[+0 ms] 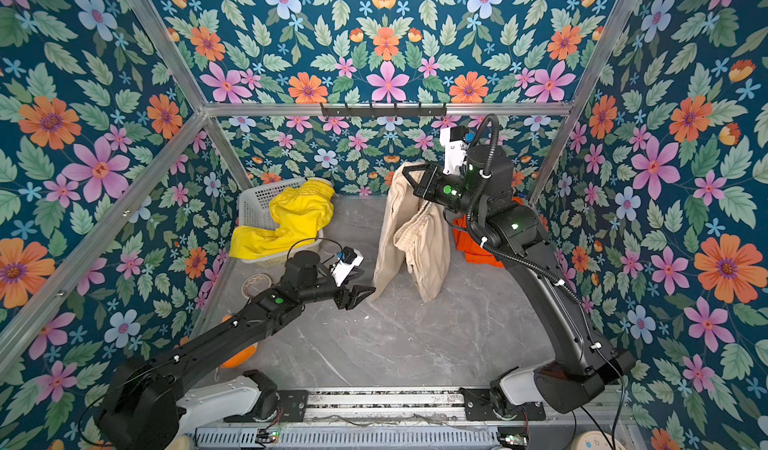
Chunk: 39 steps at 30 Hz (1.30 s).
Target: Fold and stack the shorts
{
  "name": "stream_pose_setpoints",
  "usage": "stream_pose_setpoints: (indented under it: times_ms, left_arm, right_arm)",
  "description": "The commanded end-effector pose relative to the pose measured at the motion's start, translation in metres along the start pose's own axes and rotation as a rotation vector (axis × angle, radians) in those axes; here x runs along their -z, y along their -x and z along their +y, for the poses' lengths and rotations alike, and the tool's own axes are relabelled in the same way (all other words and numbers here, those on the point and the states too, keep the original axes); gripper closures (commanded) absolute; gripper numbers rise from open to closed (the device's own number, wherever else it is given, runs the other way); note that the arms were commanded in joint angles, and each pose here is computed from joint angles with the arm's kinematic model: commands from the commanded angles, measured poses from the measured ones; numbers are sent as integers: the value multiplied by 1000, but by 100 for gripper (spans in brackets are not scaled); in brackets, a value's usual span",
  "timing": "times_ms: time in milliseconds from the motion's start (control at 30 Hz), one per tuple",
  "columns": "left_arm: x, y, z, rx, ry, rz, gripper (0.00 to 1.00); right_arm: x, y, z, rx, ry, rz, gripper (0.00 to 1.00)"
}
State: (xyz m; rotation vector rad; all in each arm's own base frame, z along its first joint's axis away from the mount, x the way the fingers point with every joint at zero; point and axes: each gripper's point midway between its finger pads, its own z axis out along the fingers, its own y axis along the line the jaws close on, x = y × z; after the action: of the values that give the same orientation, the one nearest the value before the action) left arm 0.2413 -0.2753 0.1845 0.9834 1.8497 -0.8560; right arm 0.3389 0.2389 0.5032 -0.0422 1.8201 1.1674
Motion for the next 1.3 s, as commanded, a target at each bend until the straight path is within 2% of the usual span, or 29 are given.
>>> stream_pose_setpoints:
  times_ms: [0, 133, 267, 367, 500, 600, 967, 1100, 1167, 1267]
  left_arm:
    - [-5, 4, -11, -19, -29, -79, 25]
    - [-13, -19, 0, -24, 86, -75, 24]
    - [-12, -27, 22, -28, 213, -106, 24]
    - [-18, -28, 25, -33, 218, -114, 25]
    - [-34, -39, 19, -44, 157, -66, 25]
    - [-43, -45, 24, -42, 178, -52, 27]
    - [-62, -47, 39, -7, 234, -151, 39]
    - [-70, -48, 36, -6, 210, -174, 48]
    - [-72, -46, 35, -9, 197, -185, 57]
    - [-69, -42, 35, -8, 209, -189, 84]
  right_arm:
    - [-2, 9, 7, 7, 30, -36, 100]
    - [-5, 7, 4, 2, 26, -28, 100]
    - [-4, 7, 5, 2, 27, -27, 100]
    - [-4, 7, 6, 0, 28, -26, 100]
    - [-4, 7, 6, 0, 30, -23, 100]
    - [-3, 8, 7, 1, 31, -26, 100]
    - [0, 10, 10, 2, 38, -35, 100]
    - [1, 11, 11, 3, 39, -37, 100]
    - [2, 11, 11, 3, 39, -37, 100]
    - [5, 12, 12, 9, 34, -41, 100]
